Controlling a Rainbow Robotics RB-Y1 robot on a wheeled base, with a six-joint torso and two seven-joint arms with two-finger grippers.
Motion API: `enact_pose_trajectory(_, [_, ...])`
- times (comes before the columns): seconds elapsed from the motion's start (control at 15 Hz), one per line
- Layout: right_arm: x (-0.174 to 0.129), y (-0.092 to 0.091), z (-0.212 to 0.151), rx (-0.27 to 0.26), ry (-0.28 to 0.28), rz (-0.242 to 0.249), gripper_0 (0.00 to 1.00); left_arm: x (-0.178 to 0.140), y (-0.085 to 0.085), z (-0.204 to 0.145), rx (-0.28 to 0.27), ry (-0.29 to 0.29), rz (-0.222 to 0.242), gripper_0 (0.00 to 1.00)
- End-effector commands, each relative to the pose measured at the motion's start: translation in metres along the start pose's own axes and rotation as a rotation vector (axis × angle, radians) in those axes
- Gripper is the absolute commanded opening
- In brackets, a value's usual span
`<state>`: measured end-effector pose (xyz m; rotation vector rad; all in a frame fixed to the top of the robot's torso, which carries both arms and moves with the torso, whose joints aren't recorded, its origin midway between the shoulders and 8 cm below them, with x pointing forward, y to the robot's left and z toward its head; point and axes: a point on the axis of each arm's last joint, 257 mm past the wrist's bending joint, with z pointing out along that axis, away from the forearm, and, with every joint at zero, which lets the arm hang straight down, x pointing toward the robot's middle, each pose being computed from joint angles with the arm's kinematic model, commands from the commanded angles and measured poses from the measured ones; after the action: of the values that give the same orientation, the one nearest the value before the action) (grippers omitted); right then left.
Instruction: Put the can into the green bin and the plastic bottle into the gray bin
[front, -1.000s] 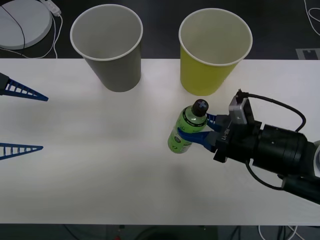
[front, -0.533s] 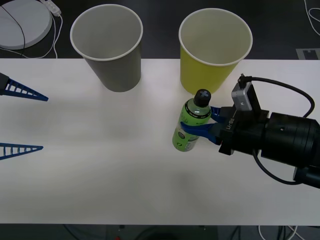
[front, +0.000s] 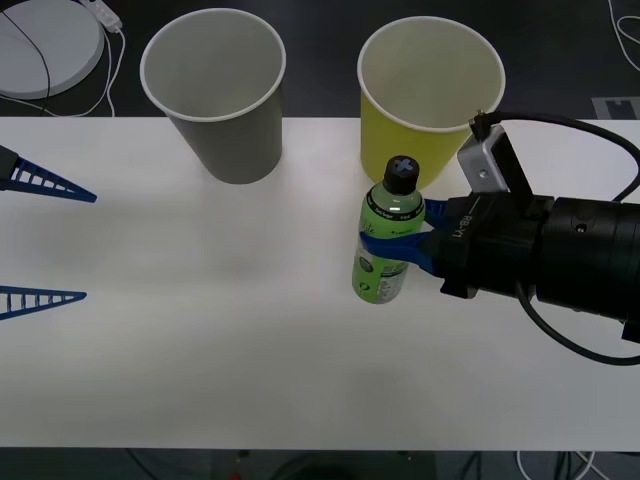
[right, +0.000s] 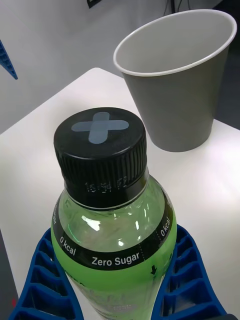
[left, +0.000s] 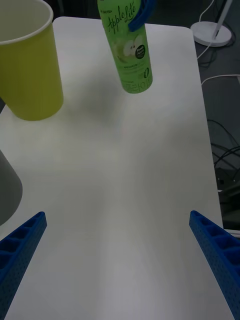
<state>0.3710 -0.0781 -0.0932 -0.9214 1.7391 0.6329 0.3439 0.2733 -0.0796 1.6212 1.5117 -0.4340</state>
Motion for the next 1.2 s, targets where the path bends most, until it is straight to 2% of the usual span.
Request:
enact_pose_trajectory(0.07, [-0.01,-0.004,-0.001,0.014,0.03,-0.026,0.0,0.0,0.0,0.0,0.0,0.0,0.0,1.0])
enact_pose_trajectory(0.13, [-0.013,-0.007,-0.002,0.019,0.042,-0.035,0.0,0.0,0.0,0.0,0.0,0.0,0.0,1.0])
enact_pose_trajectory(0.27, [-0.019,-0.012,-0.005,0.03,0.069,-0.015,0.0,0.0,0.0,0.0,0.0,0.0,0.0,1.0])
enact_pose_trajectory(0.67, [-0.034,-0.025,-0.016,0.063,0.15,-0.062,0.0,0.0,0.0,0.0,0.0,0.0,0.0,1.0])
enact_pose_trajectory(0.73, [-0.036,-0.022,-0.017,0.063,0.162,-0.019,0.0,0.0,0.0,0.0,0.0,0.0,0.0,1.0])
enact_pose_trajectory(0.87, [-0.041,-0.02,-0.021,0.074,0.181,-0.045,0.0,0.0,0.0,0.0,0.0,0.0,0.0,1.0])
enact_pose_trajectory(1.07, [-0.047,-0.019,-0.021,0.072,0.167,-0.056,0.0,0.0,0.0,0.0,0.0,0.0,0.0,1.0])
enact_pose_trajectory(1.2, [-0.056,-0.013,-0.019,0.078,0.14,-0.083,0.0,0.0,0.0,0.0,0.0,0.0,0.0,1.0])
